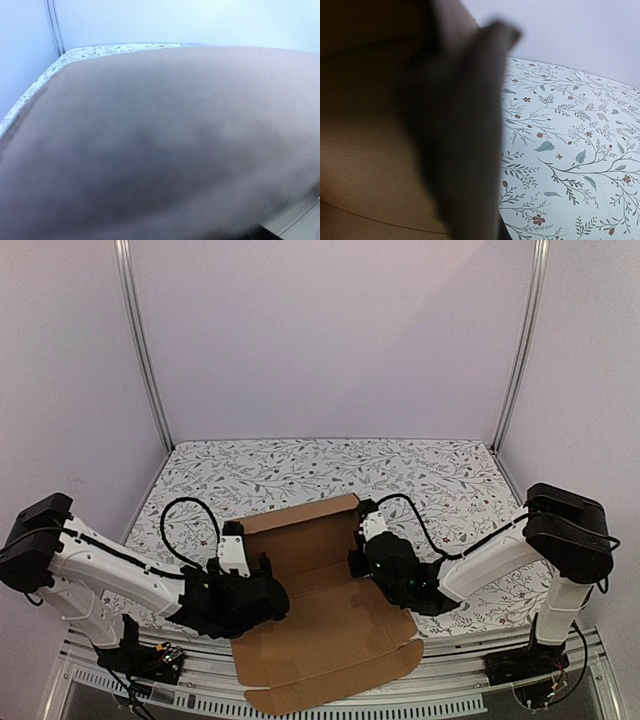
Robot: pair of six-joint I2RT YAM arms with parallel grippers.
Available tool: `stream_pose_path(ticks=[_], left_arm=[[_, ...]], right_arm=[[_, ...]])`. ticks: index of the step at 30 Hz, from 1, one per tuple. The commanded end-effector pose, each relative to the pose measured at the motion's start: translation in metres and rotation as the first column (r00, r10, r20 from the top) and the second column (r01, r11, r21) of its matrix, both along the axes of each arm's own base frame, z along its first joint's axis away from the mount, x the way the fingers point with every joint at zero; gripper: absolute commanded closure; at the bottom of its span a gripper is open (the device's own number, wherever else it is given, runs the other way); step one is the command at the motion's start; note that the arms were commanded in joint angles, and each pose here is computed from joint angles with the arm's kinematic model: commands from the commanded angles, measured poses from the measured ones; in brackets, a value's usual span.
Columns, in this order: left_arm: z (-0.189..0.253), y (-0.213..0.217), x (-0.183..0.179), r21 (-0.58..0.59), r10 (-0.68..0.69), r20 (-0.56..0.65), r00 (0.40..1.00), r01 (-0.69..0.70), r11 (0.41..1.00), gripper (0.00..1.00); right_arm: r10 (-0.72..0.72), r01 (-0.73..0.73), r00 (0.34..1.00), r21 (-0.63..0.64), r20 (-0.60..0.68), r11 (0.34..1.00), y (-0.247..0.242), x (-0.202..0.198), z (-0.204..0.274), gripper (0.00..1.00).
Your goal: Fold the paper box
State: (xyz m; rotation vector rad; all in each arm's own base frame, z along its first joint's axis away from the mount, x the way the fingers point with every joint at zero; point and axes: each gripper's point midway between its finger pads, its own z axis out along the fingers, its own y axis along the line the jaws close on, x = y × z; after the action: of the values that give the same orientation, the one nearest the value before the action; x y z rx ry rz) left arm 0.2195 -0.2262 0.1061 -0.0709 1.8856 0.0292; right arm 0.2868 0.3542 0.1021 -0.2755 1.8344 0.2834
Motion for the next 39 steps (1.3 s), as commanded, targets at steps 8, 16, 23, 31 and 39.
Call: stream_pose_path(ticks=[8, 16, 23, 31, 39], left_arm=[[0.006, 0.011, -0.028, 0.008, -0.113, -0.076, 0.991, 0.114, 0.993, 0.08], [0.013, 0.024, -0.044, -0.035, -0.255, -0.162, 0.953, 0.253, 0.967, 0.01], [0.045, 0.011, -0.064, -0.128, -0.497, -0.147, 0.855, 0.482, 0.867, 0.00], [0.135, -0.011, -0.075, -0.211, -0.706, 0.008, 0.709, 0.691, 0.691, 0.01], [0.199, -0.057, -0.038, -0.201, -0.780, 0.057, 0.623, 0.772, 0.602, 0.07]], right_arm=[[0.003, -0.004, 0.997, 0.006, 0.075, 1.000, 0.010, 0.004, 0.035, 1.00], [0.007, -0.008, 0.997, 0.000, 0.071, 1.000, 0.007, 0.018, 0.034, 1.00], [0.056, -0.056, 0.997, -0.005, 0.058, 0.998, 0.004, 0.036, 0.033, 1.00], [0.259, -0.260, 0.960, -0.002, 0.108, 0.966, 0.023, 0.041, 0.044, 1.00], [0.405, -0.410, 0.889, -0.021, 0.212, 0.912, 0.047, 0.032, 0.045, 1.00]])
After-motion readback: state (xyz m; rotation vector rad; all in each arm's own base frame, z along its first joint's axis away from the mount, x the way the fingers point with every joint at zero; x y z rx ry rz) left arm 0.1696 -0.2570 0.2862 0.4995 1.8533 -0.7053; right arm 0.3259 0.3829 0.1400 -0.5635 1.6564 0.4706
